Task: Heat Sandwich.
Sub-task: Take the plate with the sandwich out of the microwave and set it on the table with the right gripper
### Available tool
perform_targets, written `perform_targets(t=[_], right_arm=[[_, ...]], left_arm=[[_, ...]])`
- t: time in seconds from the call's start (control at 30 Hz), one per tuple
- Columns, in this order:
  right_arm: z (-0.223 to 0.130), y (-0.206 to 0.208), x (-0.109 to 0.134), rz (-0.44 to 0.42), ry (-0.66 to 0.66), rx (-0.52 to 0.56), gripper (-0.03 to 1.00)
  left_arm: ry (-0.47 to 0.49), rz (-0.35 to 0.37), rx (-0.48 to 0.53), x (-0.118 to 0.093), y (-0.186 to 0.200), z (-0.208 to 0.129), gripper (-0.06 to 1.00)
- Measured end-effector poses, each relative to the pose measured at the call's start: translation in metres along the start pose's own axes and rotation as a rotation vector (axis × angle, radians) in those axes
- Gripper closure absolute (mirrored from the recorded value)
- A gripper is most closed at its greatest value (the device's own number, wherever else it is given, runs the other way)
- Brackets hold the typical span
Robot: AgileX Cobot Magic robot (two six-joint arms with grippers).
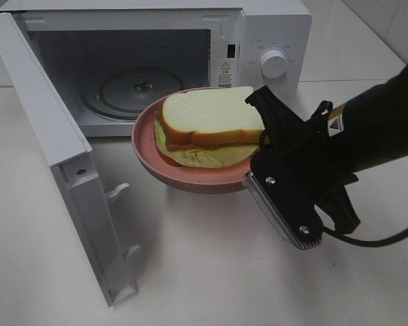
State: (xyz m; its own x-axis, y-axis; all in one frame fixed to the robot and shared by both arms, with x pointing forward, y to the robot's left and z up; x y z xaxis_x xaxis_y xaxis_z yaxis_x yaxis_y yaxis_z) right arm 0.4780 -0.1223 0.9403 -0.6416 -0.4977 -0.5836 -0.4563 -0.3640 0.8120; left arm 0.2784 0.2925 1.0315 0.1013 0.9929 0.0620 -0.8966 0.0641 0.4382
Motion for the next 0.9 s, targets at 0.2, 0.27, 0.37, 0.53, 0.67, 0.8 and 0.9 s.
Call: perform_targets(t=[0.2,0.27,0.37,0.53,0.67,0.8,0.9], right_arm=[[0.001,0.024,0.014,-0.046,-0.035,0.001,0.83],[0.002,0.030,0.017,-0.059,-0.055,0.000,0.83],[0.002,0.039,0.024,-0.081,-0.077,0.000,0.83],[0.001,0.052,0.038,-0.082,-0.094,0.009,0.83],[-0.002,0.060,0.047,-0.082,-0.123,0.036,0.83],[-0.008,0.067,0.053,-0.081,-0.176,0.078,0.83],[-0.012,0.069,0.056,-0.071,-0.211,0.108,0.83]], left_arm=[[0.000,0.000,0.000,0.000,0.000,0.000,-0.03],[0.000,0.000,0.000,0.000,0.000,0.000,-0.03],[0.000,0.000,0.000,0.000,0.000,0.000,-0.03],[0.000,0.000,0.000,0.000,0.000,0.000,-0.03],[0.000,0.000,0.000,0.000,0.000,0.000,-0.03],[0.000,0.000,0.000,0.000,0.000,0.000,-0.03],[0.000,0.000,0.000,0.000,0.000,0.000,-0.03]])
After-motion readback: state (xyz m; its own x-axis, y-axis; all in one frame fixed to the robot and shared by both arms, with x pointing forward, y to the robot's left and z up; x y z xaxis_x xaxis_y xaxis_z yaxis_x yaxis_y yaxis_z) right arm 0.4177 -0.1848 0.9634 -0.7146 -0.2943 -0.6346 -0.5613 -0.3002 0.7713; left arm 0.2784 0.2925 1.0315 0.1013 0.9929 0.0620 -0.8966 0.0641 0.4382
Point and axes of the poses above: a point on each arm's last joint axis where the gripper is mounted, y pointing back along that axis away from the gripper, x along the wrist's bending axis when the last joint is at zero, z = x × y, the point moved 5 cm from there along -y, pointing out along that axis toward the gripper, and after that the axes turned 3 degrees about -y, right-handed, at the moved point
